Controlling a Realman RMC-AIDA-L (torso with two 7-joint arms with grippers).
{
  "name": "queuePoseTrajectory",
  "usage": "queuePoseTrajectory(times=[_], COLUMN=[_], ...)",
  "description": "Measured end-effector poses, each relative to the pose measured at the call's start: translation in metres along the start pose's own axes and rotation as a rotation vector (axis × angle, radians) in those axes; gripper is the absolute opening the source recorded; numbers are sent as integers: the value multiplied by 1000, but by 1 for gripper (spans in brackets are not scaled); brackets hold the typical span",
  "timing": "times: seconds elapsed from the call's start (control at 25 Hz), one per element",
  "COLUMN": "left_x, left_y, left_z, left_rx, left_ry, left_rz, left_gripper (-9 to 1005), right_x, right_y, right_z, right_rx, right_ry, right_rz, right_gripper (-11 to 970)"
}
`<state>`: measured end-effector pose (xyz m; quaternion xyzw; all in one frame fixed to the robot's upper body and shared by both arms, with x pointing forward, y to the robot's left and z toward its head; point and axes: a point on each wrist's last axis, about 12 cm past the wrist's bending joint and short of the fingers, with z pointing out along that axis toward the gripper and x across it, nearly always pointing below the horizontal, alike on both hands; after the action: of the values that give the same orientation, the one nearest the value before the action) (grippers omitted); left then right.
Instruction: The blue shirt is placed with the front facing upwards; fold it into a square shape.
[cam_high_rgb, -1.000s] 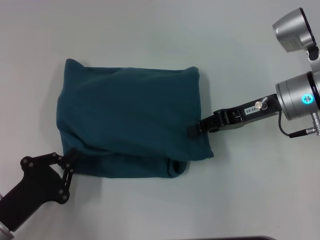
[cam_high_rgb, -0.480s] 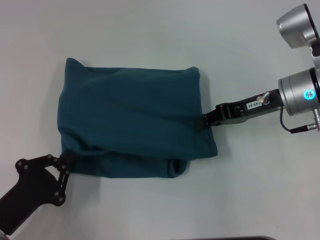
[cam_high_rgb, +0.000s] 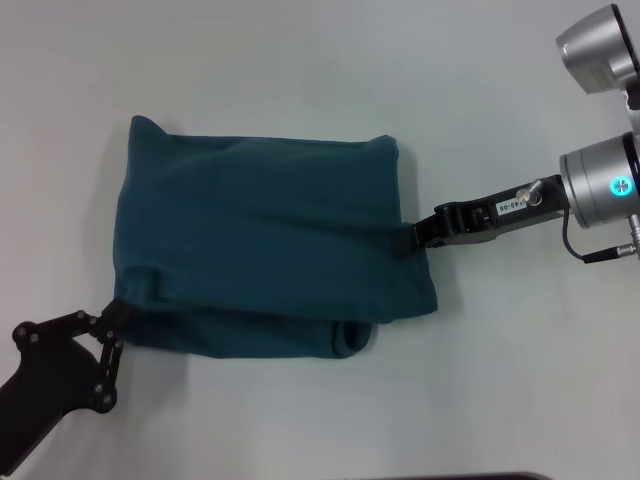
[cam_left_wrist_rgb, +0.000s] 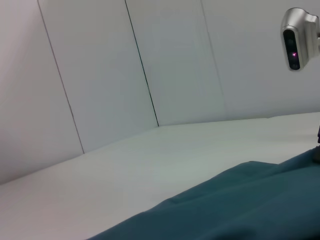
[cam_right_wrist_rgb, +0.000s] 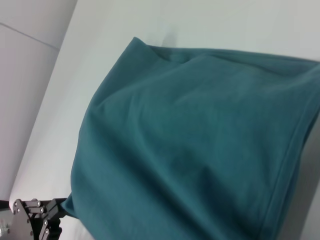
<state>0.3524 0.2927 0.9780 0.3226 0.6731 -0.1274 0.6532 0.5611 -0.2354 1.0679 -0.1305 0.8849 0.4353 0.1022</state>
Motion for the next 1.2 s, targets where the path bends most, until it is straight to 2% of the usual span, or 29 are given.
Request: queuePoseTrajectory(times=[0.72, 0.96, 1.2], left_x=[2, 1, 0], left_y=[-2, -3, 0], left_z=[-7, -7, -8], left_rx=[-40, -42, -89], left_ry=[19, 11, -9], left_rz=[-42, -27, -79], left_gripper=[5, 4, 105], right_x=[-6, -5, -3], right_y=[-1, 0, 1], right_z=[-5, -5, -7], right_rx=[18, 10, -12], right_ry=[-26, -21, -18], right_rz=[12, 15, 28], right_gripper=[68, 76, 85])
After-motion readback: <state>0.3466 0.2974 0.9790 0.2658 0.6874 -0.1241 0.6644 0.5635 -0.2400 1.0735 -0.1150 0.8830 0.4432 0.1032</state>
